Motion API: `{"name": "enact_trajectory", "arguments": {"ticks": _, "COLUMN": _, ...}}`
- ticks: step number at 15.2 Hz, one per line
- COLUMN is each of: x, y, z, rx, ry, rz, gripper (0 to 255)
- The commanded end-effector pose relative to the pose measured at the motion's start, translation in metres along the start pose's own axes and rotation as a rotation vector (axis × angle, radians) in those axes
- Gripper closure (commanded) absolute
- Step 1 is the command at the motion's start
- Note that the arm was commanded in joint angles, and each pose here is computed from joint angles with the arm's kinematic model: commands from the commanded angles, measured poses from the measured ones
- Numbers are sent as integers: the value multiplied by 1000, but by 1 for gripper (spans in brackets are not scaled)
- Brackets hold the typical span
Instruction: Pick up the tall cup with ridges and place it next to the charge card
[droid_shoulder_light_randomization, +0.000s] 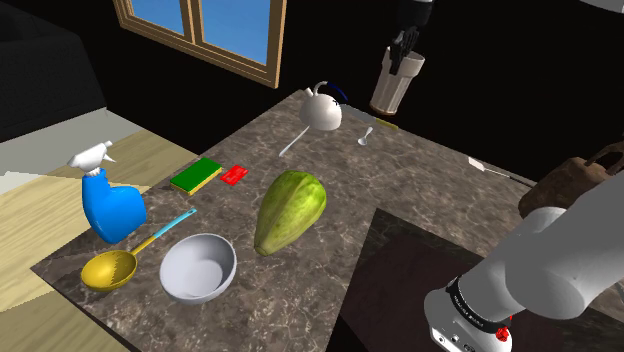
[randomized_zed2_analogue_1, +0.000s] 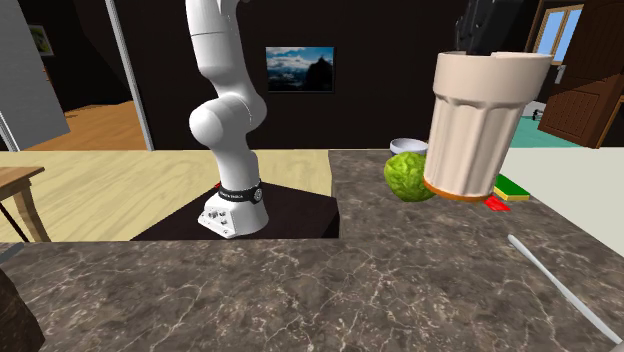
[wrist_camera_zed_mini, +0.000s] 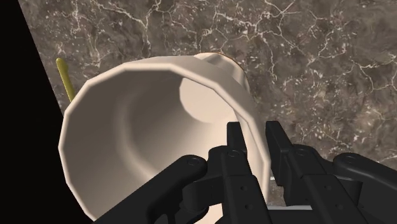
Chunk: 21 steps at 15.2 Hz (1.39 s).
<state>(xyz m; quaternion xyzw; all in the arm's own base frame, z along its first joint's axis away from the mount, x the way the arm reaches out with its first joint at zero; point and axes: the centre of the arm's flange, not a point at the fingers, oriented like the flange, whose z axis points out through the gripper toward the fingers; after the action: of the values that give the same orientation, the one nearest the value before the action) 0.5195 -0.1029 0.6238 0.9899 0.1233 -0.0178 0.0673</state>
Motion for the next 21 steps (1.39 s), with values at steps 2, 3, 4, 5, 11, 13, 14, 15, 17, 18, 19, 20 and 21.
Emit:
{"name": "enact_trajectory", "arguments": {"ticks": 2, "x": 23, "y": -34, "z": -8, "rx": -1, "ry": 1, "rz": 1, "gripper": 255}}
{"name": "enact_trajectory", "arguments": {"ticks": 3, "x": 30, "y": -45, "z": -10, "rx": -1, "ry": 1, "rz": 1, "gripper": 255}}
{"name": "enact_trajectory", "arguments": {"ticks": 4, "x": 37, "y": -56, "z": -12, "rx": -1, "ry": 1, "rz": 1, "gripper": 255}}
{"name": "enact_trajectory", "arguments": {"ticks": 5, "x": 45, "y": -67, "z": -13, "rx": -1, "ry": 1, "rz": 1, "gripper": 255}}
{"name": "enact_trajectory", "arguments": {"ticks": 11, "x": 89, "y": -131, "z": -25, "rx": -1, "ry": 1, "rz": 1, "gripper": 255}}
{"name": "enact_trajectory", "arguments": {"ticks": 13, "x": 104, "y": -153, "z": -28, "rx": -1, "ry": 1, "rz": 1, "gripper": 255}}
{"name": "enact_trajectory", "arguments": {"ticks": 14, "x": 111, "y": -164, "z": -30, "rx": -1, "ry": 1, "rz": 1, "gripper": 255}}
{"name": "enact_trajectory", "arguments": {"ticks": 15, "x": 118, "y": -175, "z": -32, "rx": -1, "ry": 1, "rz": 1, "gripper": 255}}
{"name": "enact_trajectory", "arguments": {"ticks": 17, "x": 133, "y": -196, "z": -36, "rx": -1, "ry": 1, "rz": 1, "gripper": 255}}
{"name": "enact_trajectory", "arguments": {"ticks": 18, "x": 141, "y": -207, "z": -37, "rx": -1, "ry": 1, "rz": 1, "gripper": 255}}
{"name": "enact_trajectory", "arguments": {"ticks": 19, "x": 148, "y": -218, "z": -39, "rx": -1, "ry": 1, "rz": 1, "gripper": 255}}
{"name": "enact_trajectory", "arguments": {"ticks": 20, "x": 155, "y": -229, "z": -41, "rx": -1, "ry": 1, "rz": 1, "gripper": 255}}
{"name": "enact_trajectory", "arguments": {"ticks": 21, "x": 167, "y": -246, "z": -44, "rx": -1, "ry": 1, "rz": 1, "gripper": 255}}
